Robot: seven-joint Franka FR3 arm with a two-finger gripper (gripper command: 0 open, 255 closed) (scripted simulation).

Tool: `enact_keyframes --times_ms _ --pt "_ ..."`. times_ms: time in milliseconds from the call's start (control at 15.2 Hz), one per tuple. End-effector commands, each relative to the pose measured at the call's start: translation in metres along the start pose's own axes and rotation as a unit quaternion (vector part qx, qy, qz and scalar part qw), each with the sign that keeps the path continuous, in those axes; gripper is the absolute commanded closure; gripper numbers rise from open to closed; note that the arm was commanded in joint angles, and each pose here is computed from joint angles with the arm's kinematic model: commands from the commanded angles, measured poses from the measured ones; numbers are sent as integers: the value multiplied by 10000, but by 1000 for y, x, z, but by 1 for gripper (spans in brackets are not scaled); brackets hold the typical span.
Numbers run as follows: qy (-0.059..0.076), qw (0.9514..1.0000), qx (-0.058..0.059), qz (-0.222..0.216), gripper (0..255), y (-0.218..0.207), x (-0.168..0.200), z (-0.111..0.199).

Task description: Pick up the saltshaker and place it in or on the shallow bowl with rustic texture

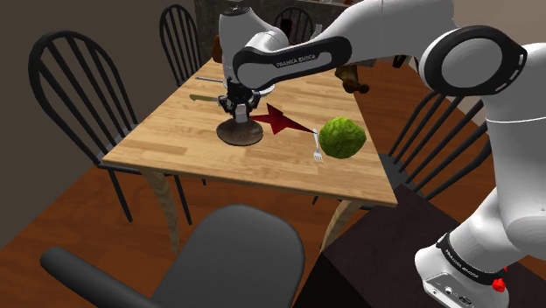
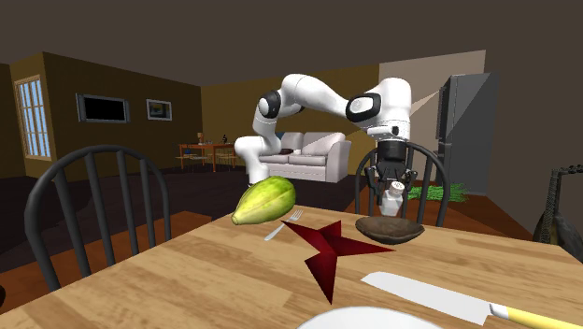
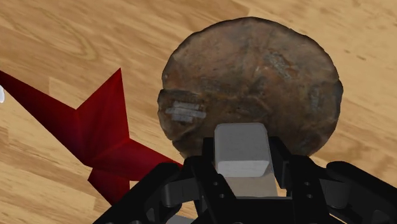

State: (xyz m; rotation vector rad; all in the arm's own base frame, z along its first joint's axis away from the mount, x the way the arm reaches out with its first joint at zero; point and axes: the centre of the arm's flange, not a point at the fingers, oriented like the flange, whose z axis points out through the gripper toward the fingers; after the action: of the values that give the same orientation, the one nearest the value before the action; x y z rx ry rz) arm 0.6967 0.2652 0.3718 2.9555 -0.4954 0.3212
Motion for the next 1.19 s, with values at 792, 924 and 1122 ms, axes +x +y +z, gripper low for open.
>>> enact_keyframes --times_ms 792,924,1122 --pt "2 10000 2 1 0 -2 -5 23" --pt "2 10000 2 1 0 -2 -5 23" --pt "2 10000 2 1 0 -2 -5 9"
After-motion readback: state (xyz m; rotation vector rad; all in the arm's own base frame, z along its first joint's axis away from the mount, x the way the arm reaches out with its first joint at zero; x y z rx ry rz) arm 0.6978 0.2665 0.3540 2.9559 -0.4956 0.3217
